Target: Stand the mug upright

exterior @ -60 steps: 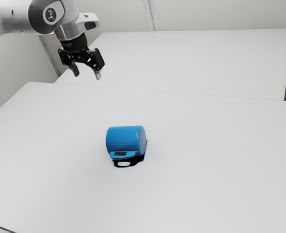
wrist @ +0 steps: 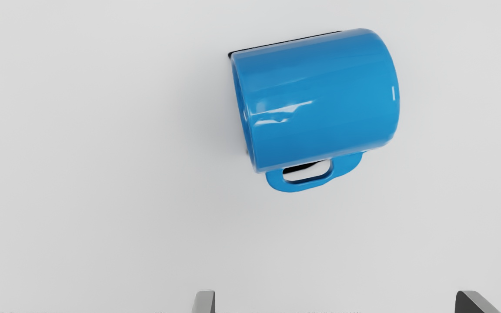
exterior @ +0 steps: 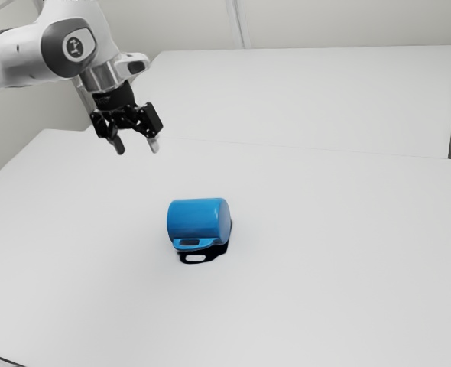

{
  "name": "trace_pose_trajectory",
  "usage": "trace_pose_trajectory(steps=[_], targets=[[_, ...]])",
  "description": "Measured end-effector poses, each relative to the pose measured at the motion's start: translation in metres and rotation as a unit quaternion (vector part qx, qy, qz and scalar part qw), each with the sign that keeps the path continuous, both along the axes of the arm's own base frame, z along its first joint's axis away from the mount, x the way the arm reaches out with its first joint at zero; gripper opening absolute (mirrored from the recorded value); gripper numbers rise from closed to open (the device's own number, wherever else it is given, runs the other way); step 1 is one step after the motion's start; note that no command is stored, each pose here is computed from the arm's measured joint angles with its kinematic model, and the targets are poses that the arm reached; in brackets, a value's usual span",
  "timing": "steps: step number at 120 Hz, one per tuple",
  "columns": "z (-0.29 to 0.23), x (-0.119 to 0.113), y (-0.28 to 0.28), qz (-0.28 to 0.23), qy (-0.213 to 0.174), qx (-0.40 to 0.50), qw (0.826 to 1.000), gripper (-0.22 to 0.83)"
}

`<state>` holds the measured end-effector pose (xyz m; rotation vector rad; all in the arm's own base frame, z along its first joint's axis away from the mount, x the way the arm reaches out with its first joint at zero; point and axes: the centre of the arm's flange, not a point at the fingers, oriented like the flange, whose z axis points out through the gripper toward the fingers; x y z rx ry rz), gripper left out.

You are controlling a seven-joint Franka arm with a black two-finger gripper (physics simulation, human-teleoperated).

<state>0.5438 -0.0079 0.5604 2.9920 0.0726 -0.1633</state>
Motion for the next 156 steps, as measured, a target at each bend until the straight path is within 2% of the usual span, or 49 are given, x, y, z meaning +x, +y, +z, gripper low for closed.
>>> trace_pose_trajectory(steps=[29, 49, 102, 126, 156], targets=[[-0.054, -0.020, 0.046, 0.042, -0.007, -0.076, 0.996, 0.62], [-0.093, -0.027, 0.055, 0.041, -0.028, -0.127, 0.991, 0.62], [-0.190, -0.032, 0.078, 0.049, -0.080, -0.263, 0.960, 0.62], [-0.211, -0.029, 0.086, 0.031, -0.113, -0.301, 0.946, 0.62], [-0.234, -0.023, 0.074, -0.018, -0.139, -0.336, 0.932, 0.62]])
